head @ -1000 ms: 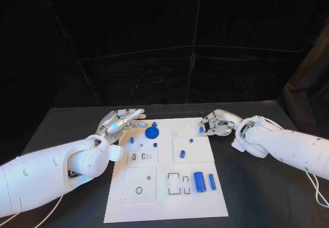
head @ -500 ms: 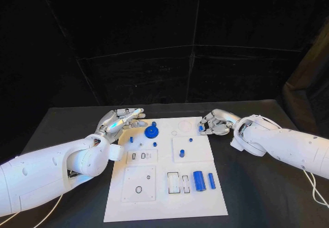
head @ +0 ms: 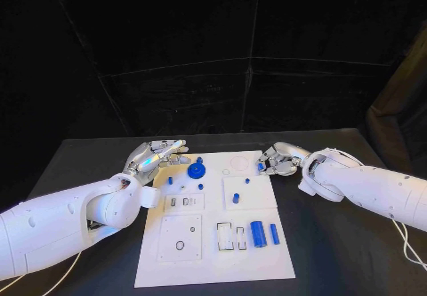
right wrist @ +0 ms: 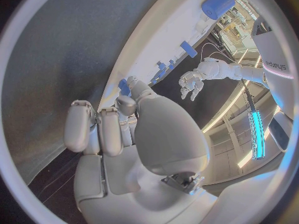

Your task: Assemble the parts on the task board

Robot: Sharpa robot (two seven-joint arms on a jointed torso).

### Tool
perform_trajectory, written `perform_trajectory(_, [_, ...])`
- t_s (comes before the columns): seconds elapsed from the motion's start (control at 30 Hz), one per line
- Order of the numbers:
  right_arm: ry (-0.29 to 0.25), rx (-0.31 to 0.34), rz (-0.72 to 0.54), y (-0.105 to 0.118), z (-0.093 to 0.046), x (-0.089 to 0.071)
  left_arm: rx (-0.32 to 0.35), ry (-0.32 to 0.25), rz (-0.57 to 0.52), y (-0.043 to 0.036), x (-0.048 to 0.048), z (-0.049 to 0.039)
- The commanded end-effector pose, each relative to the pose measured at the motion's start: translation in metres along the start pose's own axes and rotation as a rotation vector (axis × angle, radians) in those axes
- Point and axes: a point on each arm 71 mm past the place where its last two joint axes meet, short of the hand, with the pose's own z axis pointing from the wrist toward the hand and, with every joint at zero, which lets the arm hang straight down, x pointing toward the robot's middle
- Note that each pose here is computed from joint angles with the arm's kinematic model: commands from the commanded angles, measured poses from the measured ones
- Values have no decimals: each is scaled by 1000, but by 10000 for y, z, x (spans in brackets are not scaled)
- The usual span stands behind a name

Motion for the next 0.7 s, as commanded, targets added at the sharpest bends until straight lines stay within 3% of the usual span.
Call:
perform_trajectory(0.03, [11, 4, -6, 5, 6, 2, 1, 14, -9, -6, 17, 7])
perform_trajectory(0.5, [-115, -8, -28, 35, -19, -85, 1, 12, -8, -7, 7, 6])
perform_trajectory(0.7, [-126, -8, -33, 156, -70, -70, 1, 11, -7, -13, 6, -2])
